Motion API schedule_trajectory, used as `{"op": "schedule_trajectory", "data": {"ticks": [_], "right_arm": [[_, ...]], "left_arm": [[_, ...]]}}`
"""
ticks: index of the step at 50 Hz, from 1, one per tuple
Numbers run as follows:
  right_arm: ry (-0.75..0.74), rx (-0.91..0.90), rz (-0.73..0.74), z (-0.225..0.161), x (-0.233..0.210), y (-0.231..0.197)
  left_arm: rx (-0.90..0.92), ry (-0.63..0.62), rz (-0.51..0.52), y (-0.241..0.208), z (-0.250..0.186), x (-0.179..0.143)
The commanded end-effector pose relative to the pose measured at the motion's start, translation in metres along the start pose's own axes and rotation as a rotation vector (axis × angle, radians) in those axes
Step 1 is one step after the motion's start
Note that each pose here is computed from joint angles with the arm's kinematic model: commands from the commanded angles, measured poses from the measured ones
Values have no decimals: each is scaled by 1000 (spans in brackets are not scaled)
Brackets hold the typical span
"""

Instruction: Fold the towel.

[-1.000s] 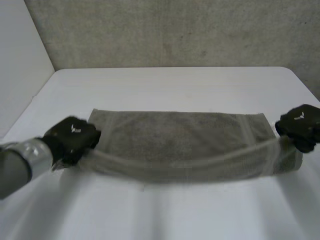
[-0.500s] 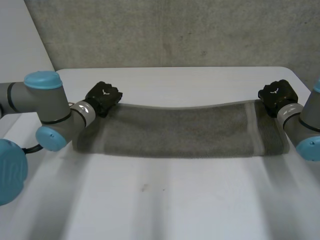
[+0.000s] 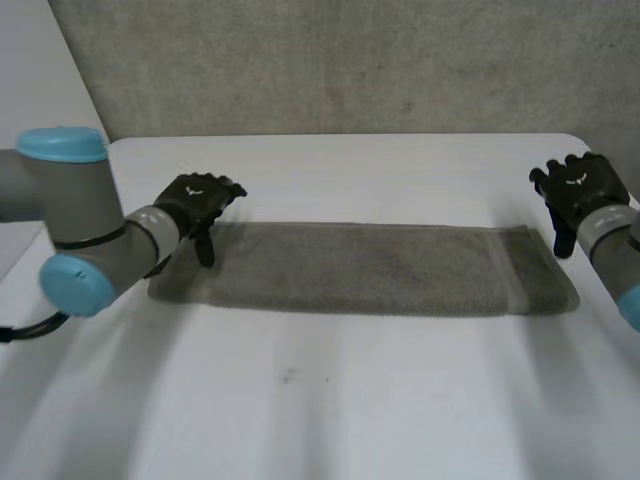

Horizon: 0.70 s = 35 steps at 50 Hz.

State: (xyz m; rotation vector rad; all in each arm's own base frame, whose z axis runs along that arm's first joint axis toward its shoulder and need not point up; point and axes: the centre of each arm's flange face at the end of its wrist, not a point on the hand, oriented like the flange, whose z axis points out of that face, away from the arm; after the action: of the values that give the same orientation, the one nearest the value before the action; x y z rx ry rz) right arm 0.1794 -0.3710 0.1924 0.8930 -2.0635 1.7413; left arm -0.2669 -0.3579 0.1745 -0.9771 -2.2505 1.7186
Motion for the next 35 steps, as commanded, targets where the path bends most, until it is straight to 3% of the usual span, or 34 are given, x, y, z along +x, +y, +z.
{"op": "schedule_trajectory", "data": {"ticks": [1, 5, 14, 35], "right_arm": [[-133, -143, 27, -36, -13, 18], [-172, -214, 83, -41, -12, 45], [-187, -133, 190, -22, -18, 70], [-121, -138, 200, -9, -1, 86]], "left_arm": [[24, -18, -96, 8, -55, 13], [75, -35, -115, 12, -66, 17], [184, -62, -158, 20, -74, 23], [182, -60, -168, 23, -75, 23]]}}
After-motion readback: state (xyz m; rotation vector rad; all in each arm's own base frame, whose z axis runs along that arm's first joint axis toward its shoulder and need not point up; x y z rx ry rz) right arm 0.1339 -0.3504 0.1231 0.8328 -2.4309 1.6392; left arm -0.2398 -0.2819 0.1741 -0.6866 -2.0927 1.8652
